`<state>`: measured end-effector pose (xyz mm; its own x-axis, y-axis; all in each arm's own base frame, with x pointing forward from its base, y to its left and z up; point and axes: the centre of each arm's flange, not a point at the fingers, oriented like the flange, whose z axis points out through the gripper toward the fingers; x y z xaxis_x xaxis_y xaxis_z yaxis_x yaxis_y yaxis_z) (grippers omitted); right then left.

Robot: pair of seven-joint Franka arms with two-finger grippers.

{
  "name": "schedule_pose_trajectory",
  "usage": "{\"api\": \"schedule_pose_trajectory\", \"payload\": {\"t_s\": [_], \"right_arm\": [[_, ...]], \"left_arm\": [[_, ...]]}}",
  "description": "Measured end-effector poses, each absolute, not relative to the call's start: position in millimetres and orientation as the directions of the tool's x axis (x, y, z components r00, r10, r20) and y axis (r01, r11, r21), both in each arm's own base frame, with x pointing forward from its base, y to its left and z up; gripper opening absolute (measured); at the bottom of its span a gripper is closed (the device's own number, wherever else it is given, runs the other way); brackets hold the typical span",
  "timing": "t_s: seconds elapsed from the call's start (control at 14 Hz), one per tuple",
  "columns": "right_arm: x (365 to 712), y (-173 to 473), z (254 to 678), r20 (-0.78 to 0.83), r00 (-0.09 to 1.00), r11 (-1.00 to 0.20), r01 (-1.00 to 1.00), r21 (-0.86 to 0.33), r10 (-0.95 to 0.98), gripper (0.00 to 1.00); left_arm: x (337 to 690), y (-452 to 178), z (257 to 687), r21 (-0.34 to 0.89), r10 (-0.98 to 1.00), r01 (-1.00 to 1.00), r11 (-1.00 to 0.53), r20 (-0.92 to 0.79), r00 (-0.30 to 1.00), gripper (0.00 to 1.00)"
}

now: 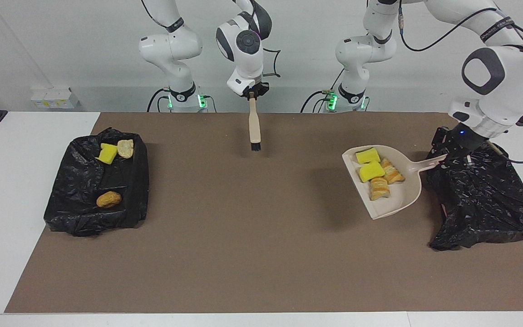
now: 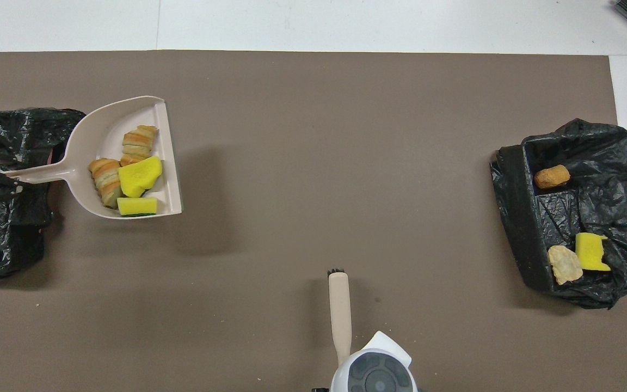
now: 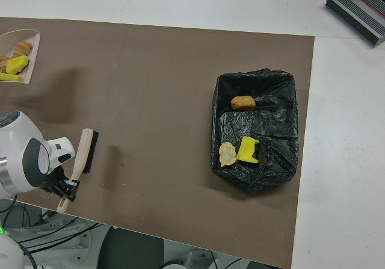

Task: Sweep and dump trash in bin
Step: 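Tip the dustpan into the trash bag with the left gripper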

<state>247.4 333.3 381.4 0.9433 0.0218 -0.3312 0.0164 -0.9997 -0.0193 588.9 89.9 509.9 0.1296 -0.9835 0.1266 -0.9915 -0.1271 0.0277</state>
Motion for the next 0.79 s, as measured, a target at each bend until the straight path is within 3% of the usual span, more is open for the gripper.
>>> {"api": "schedule_pose_trajectory", "payload": {"t_s": [0.29,0.79], "right_arm": [[228,332,357,-0.337,0.941,-1.000,0.006,0.017,0.000,0.26],[235,335,321,-0.362,0.932,-1.000,-0.008,0.006,-0.010,0.26]], "left_arm": [[574,177,520,0.010,-0.995,-0.997,-0.079,0.060,0.079,0.32],[561,292,543,-0.019,-0.989,-1.000,0.009,-0.147,-0.006,0.32]]}}
